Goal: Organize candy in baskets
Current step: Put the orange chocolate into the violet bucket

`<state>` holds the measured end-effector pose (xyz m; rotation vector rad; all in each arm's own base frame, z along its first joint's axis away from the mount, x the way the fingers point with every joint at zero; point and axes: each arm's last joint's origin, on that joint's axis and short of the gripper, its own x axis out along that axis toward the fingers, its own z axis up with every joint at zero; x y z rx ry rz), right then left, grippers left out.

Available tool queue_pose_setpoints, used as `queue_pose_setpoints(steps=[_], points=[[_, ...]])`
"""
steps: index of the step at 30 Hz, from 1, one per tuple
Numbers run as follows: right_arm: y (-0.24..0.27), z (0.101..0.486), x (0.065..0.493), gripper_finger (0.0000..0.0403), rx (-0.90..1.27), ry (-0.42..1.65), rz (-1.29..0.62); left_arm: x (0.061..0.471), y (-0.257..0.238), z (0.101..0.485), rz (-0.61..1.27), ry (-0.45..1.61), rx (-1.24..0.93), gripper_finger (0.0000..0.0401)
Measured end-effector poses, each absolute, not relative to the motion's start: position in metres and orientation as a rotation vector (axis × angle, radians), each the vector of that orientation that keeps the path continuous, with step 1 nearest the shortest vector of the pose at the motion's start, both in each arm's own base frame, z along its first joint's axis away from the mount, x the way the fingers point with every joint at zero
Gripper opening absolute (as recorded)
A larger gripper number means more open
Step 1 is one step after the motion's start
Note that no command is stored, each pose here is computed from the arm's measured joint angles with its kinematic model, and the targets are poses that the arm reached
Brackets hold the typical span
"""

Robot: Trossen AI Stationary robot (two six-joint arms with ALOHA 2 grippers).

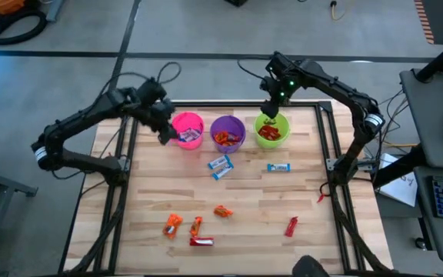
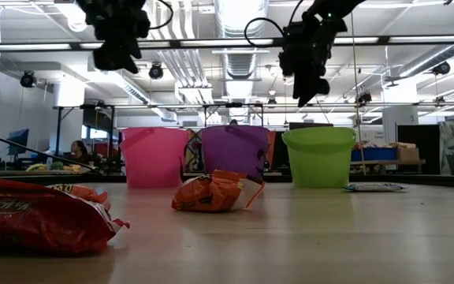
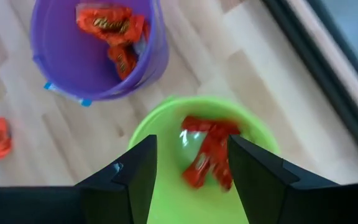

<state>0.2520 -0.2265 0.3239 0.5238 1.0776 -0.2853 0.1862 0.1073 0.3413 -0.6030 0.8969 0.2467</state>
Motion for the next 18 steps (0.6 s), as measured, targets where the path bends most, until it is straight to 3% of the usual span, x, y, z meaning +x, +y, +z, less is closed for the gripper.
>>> queue_pose_setpoints(steps=[7, 18], points=[[-0.197, 0.339, 0.260, 0.0185, 0.613, 1.166, -0.259, 0.173, 0.069, 0.314, 0.236, 0.809, -0.751, 0.0146], [-0.136, 0.351, 0.285, 0.0182, 0.628, 1.198, -0.192, 0.173, -0.008, 0.282, 0.160, 0.987, -0.844, 0.0146]])
